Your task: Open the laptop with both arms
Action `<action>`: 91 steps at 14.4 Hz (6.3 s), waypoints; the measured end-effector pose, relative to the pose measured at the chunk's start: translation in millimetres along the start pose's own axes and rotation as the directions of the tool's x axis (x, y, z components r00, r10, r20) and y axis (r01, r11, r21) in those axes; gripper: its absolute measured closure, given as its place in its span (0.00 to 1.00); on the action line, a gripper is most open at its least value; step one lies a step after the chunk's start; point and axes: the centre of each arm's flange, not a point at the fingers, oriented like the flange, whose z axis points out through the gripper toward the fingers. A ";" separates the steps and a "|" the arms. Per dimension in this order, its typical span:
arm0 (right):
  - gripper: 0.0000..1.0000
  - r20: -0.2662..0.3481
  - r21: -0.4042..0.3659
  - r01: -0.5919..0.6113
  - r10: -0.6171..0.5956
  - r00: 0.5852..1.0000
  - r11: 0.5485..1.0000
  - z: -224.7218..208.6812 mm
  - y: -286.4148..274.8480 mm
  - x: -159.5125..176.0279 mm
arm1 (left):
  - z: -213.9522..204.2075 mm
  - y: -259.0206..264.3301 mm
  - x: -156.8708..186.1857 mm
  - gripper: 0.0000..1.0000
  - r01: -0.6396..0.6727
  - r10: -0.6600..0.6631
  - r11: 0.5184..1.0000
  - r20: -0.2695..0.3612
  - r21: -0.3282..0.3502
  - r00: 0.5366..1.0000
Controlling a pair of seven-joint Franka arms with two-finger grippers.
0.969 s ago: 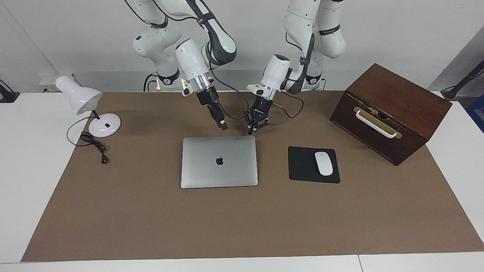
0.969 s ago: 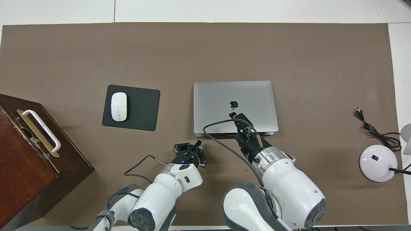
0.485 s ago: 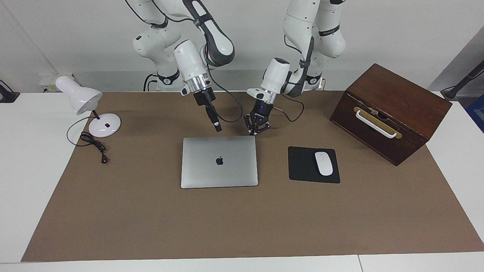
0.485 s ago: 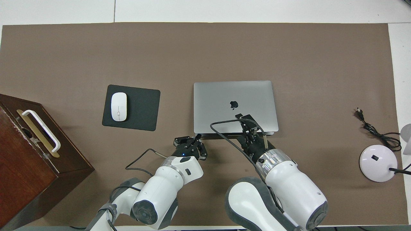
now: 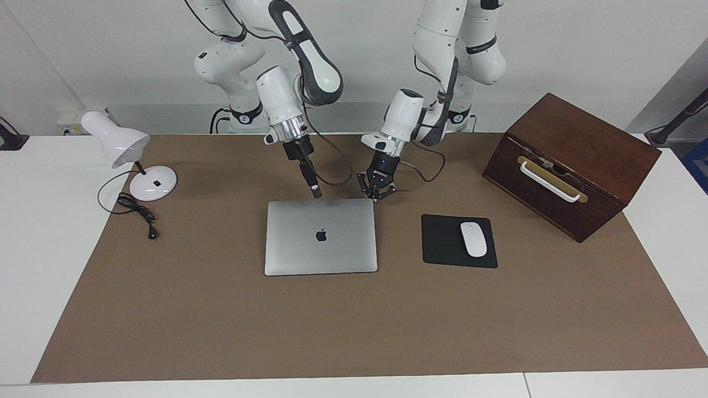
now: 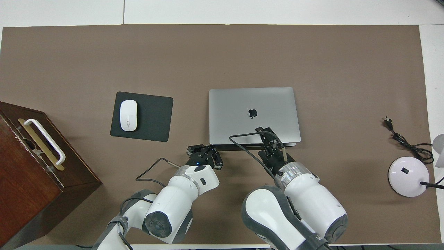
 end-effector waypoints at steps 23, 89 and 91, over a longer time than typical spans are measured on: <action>0.00 0.014 -0.007 0.019 -0.019 1.000 1.000 24.0 -15.2 7.2 | 12.8 -12.9 6.5 0.99 0.017 -0.016 1.000 -0.004 0.025 1.000; 0.00 0.361 -0.175 0.336 -0.257 0.896 0.926 52.7 -189.0 68.7 | 13.8 -8.5 3.9 0.99 0.036 -0.035 0.999 -0.013 0.033 0.999; 0.02 0.359 -0.173 0.343 -0.265 0.895 0.923 53.8 -195.2 71.6 | 13.8 -8.5 3.9 0.99 0.036 -0.035 0.999 -0.013 0.033 0.999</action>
